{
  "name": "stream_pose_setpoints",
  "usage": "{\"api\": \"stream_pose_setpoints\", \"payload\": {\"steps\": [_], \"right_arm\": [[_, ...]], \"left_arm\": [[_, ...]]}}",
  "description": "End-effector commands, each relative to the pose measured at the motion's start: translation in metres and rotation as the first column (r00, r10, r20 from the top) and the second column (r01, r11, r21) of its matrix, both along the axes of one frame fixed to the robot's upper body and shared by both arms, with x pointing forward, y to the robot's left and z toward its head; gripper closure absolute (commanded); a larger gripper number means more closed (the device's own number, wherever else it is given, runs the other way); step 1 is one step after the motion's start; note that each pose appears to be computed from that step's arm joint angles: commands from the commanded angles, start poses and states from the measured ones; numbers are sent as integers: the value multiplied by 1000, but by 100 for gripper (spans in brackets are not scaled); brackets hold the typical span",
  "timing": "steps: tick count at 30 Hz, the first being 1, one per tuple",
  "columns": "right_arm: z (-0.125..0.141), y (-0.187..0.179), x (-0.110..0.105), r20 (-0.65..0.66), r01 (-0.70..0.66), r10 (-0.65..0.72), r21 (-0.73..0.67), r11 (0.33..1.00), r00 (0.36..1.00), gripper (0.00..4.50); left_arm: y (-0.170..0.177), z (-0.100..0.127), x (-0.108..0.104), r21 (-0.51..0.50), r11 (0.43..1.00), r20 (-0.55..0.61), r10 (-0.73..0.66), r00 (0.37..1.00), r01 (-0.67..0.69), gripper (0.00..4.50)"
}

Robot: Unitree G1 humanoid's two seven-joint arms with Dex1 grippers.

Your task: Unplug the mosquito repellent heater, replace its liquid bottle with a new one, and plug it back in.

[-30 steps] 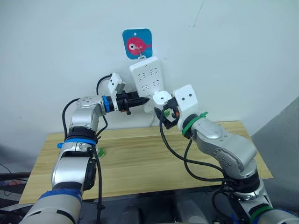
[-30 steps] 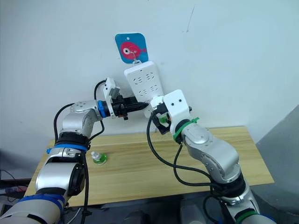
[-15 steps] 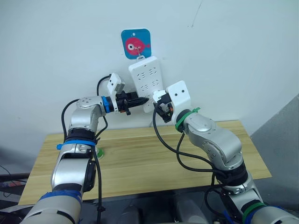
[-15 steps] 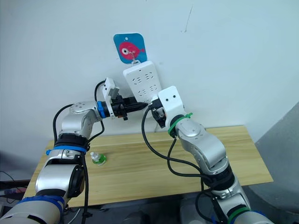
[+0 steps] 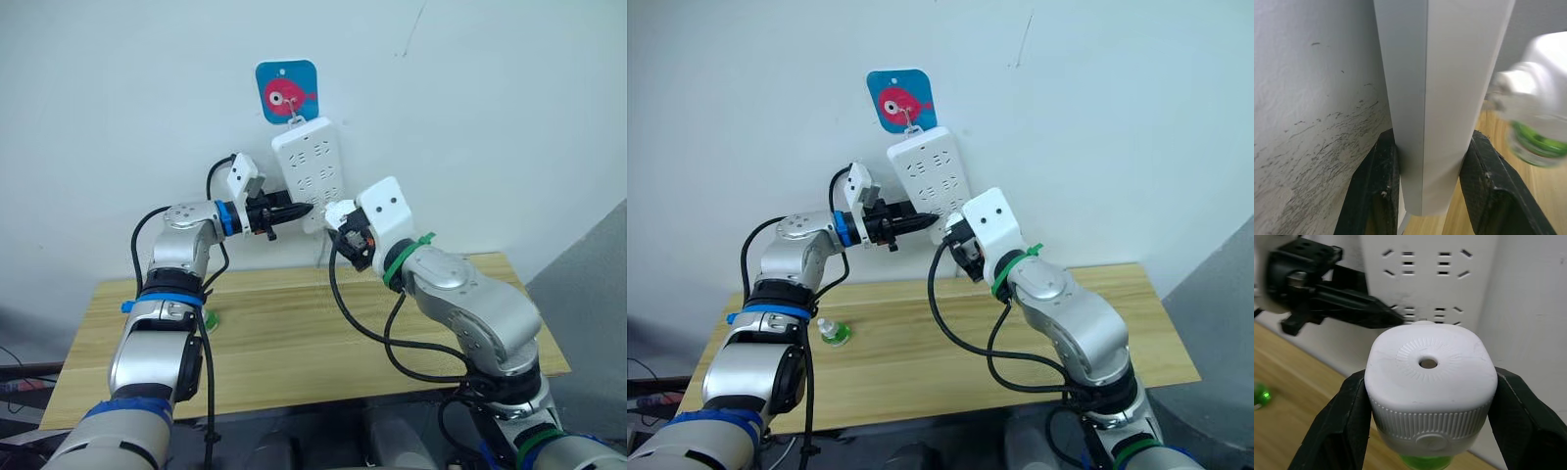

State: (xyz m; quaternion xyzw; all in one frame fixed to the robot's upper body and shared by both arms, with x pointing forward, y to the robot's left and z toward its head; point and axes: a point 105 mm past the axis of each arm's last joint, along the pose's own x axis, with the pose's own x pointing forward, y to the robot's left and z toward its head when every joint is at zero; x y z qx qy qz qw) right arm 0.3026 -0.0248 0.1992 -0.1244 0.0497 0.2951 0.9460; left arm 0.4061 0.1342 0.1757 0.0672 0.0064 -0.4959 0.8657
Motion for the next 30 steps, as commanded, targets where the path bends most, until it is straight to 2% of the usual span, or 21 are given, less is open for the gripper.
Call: {"api": "stream_pose_setpoints", "payload": {"steps": [1, 6, 7, 11, 15, 16, 19, 22, 24, 30], "right_arm": [[17, -8, -4, 53, 15, -17, 36, 999, 998, 159], [28, -23, 1, 69, 69, -75, 86, 994, 995, 159], [30, -26, 2, 69, 80, -88, 104, 991, 994, 159], [36, -35, 3, 67, 102, -113, 145, 984, 991, 159], [44, -46, -1, 68, 104, -121, 221, 970, 990, 159], [44, -48, -1, 64, 106, -124, 237, 966, 990, 159], [48, -54, -4, 31, 107, -126, 360, 927, 992, 159], [51, -59, -6, -10, 109, -119, 479, 871, 993, 159], [52, -58, -8, -50, 104, -92, 574, 813, 995, 159], [61, -52, -13, -113, 91, 1, 802, 591, 994, 159]], "left_arm": [[2, 2, 7, 38, 998, 28, 58, 998, -60, 321], [17, 6, 0, 7, 998, 48, 61, 997, -61, 321], [23, 5, -1, 25, 997, 67, 76, 995, -78, 247], [43, 4, -10, 64, 990, 161, 115, 980, -126, 131], [73, 9, -39, 62, 974, 300, 189, 935, -217, 4], [75, 9, -45, 62, 973, 314, 194, 930, -223, 1], [68, 7, -82, 69, 978, 382, 155, 911, -195, 1], [38, 5, -116, 7, 996, 337, 83, 938, -91, 1], [15, 6, -131, -53, 998, 292, 37, 956, -23, 1], [-24, 29, -130, -237, 972, 240, 64, 969, -6, 1]]}}
